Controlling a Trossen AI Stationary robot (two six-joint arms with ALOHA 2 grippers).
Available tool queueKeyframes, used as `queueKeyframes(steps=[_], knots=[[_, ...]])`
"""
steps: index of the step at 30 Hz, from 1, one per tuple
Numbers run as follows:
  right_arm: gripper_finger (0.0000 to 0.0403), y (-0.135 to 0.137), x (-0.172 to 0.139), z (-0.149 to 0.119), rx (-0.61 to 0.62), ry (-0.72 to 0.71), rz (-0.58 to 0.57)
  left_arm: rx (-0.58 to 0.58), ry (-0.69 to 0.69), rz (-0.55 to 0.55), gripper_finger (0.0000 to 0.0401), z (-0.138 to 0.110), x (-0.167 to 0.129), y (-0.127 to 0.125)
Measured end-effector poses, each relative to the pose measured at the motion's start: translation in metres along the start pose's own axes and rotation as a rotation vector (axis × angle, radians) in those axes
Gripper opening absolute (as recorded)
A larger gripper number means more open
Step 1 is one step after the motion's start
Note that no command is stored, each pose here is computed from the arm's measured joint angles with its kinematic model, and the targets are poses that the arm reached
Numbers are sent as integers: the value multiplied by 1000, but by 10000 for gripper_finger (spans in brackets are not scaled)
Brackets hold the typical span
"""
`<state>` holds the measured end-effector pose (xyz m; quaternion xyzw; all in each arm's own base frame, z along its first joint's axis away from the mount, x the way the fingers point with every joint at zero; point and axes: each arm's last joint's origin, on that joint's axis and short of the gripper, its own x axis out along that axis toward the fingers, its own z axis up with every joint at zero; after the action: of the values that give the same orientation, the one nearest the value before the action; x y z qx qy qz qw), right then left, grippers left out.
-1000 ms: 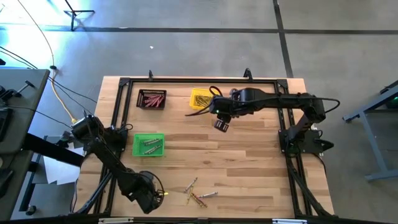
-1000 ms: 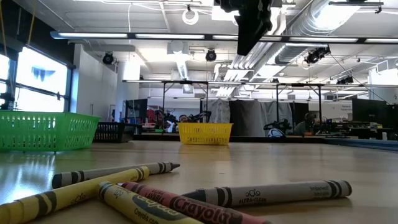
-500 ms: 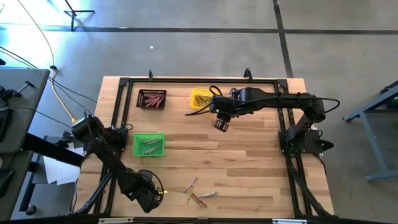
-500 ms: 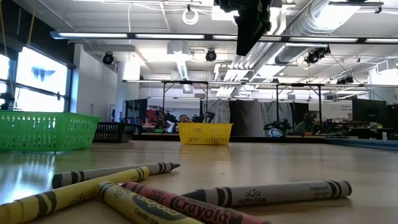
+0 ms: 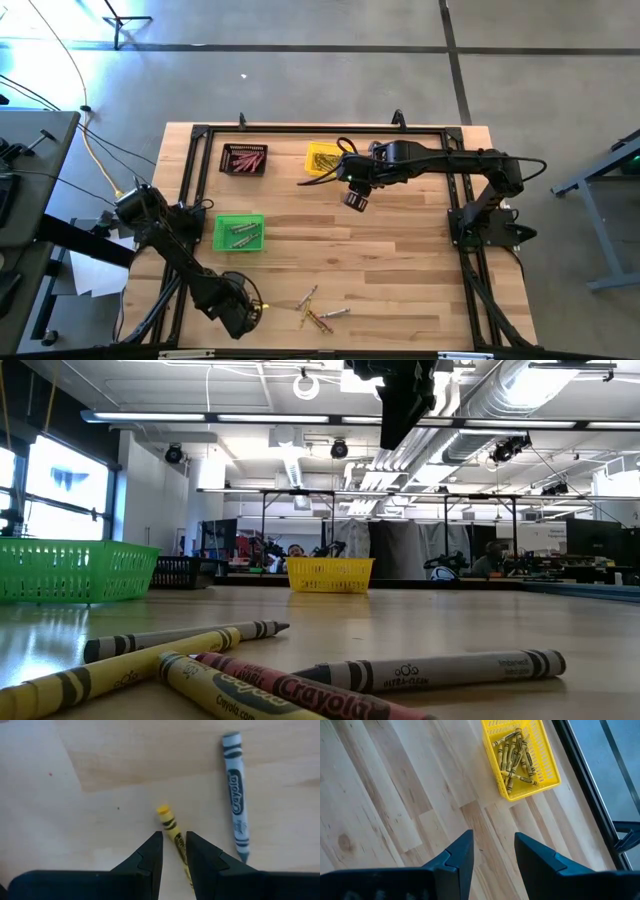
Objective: Sort crayons
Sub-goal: Put the yellow crayon into the yellow bin
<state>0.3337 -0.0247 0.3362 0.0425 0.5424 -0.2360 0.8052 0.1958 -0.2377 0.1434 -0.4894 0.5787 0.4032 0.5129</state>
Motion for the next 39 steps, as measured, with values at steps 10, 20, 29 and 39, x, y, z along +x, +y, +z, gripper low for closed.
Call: queueKeyframes(steps=[10,20,29,39], knots=[[129,0,0,0,-5,-1,0,-15,-10,36,71,12,12,9],[129,0,0,0,-43,-6,1,-15,-5,40,6,19,12,4],[129,-3,-1,1,-49,-8,-1,-24,-105,-72,2,34,-10,-1],[129,-43,-25,-7,-15,-26,-31,1,-515,-376,1,93,-90,0]])
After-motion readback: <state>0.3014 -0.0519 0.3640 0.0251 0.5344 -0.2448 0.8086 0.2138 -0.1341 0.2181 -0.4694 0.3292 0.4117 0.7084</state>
